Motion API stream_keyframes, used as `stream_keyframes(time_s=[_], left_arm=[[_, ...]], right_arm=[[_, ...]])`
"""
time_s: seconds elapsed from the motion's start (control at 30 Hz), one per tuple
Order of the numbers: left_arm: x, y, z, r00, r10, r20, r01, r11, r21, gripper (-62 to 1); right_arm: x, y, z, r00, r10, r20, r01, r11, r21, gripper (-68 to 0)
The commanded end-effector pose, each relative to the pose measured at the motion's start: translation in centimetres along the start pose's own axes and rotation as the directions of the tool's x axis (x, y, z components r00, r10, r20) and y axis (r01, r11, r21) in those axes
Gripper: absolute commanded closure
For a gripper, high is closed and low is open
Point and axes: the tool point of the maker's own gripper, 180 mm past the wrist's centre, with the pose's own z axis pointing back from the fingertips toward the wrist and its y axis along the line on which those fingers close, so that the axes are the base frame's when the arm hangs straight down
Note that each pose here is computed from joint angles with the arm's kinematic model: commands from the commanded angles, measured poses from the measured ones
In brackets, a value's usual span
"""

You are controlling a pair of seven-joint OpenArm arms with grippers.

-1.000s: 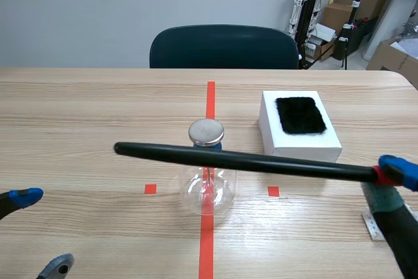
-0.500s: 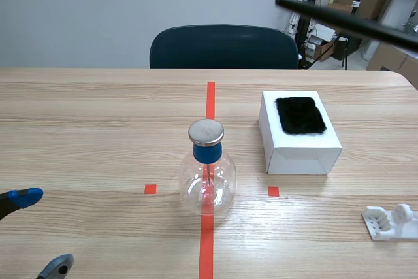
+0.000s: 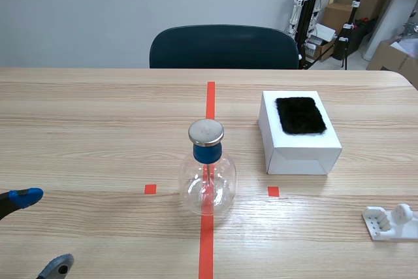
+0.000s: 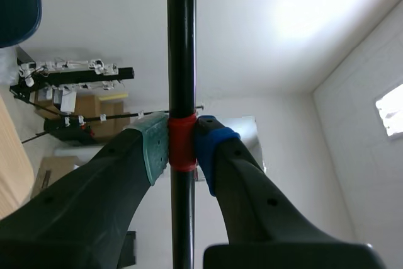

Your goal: Do the electroscope experiment. move the rod toward and away from the electroscope

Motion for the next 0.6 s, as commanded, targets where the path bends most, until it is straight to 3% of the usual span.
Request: stream_keyframes(time_s=[0.0,0.17,0.27,0.57], left_arm=[[0.5,0.4,0.1,1.000,-0.008,0.017,0.008,1.000,0.007,-62.3],[0.5,0.4,0.1,1.000,-0.008,0.017,0.008,1.000,0.007,-62.3],[0.6,0.4,0.1,1.000,-0.008,0.017,0.008,1.000,0.007,-62.3],[0.5,0.4,0.1,1.000,-0.008,0.017,0.008,1.000,0.007,-62.3]], right_arm=[[1.5,-0.2,-0.5,0.999,0.028,0.037,-0.028,1.000,-0.015,-3.9],[4.0,0.9,-1.1,0.991,0.100,0.091,-0.100,0.995,-0.004,-3.9],[4.8,2.5,-0.8,0.983,0.132,0.127,-0.138,0.990,0.041,-3.9],[5.0,6.3,0.3,0.963,0.179,0.200,-0.207,0.969,0.131,-3.9]])
